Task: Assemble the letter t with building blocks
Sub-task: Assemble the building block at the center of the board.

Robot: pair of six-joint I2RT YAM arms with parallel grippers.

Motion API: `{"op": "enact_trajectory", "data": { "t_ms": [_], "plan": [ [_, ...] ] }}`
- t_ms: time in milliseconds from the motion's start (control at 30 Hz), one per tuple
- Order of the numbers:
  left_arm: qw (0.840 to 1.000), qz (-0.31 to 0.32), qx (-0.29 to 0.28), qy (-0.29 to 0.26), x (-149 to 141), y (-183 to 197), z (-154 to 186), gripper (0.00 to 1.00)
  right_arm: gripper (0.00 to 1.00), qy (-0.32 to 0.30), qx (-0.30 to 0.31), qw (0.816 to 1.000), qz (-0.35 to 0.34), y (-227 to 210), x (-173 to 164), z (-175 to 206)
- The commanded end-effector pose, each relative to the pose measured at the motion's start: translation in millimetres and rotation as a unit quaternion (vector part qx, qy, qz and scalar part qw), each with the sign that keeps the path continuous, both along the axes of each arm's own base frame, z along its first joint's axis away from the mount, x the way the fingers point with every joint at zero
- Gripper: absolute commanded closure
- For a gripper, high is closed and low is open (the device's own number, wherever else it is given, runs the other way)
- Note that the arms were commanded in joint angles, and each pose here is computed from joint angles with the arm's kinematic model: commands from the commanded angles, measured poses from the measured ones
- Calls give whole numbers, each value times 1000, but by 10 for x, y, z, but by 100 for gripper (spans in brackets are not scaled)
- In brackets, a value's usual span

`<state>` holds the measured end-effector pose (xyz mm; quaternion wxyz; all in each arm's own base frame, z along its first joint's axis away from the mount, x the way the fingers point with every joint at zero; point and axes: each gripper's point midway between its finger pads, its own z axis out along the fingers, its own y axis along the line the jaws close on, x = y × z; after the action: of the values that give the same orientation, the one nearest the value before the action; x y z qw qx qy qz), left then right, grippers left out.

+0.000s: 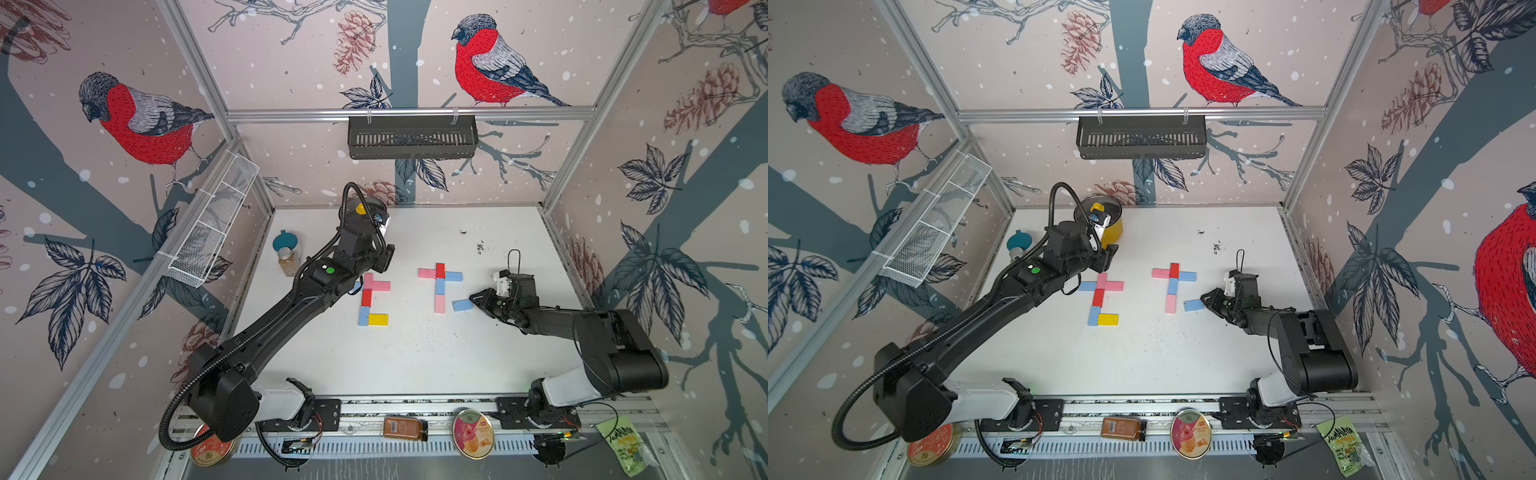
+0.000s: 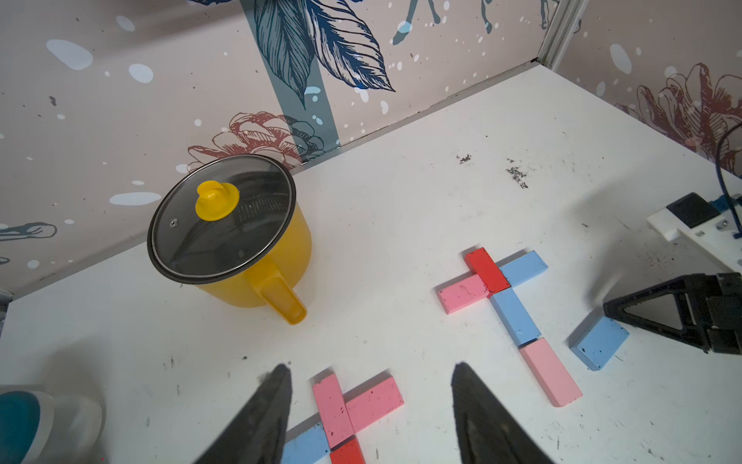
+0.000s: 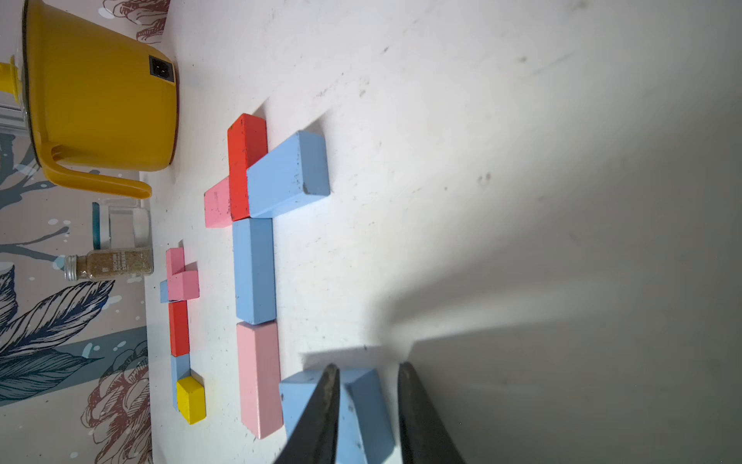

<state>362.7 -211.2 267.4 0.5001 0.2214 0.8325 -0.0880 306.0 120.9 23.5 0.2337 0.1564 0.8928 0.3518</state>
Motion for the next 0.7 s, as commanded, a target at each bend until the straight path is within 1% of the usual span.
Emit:
{"op": "enact_trajectory", "data": {
  "t_ms": [0, 300, 567, 667],
  "plan": [
    [1000, 20, -14, -19, 71, 67, 84, 36, 71, 89, -26, 995, -36, -114, -309, -297],
    [999, 32, -6, -11, 99, 141, -55, 36, 70, 86, -20, 995, -41, -45, -380, -246],
    [999, 34, 3, -4, 88, 167, -178, 36, 75, 79, -17, 996, -40, -7, -395, -228],
    [999, 36, 7, -3, 87, 186, -206, 36, 75, 74, -16, 996, -38, 5, -376, -197]
  ]
}}
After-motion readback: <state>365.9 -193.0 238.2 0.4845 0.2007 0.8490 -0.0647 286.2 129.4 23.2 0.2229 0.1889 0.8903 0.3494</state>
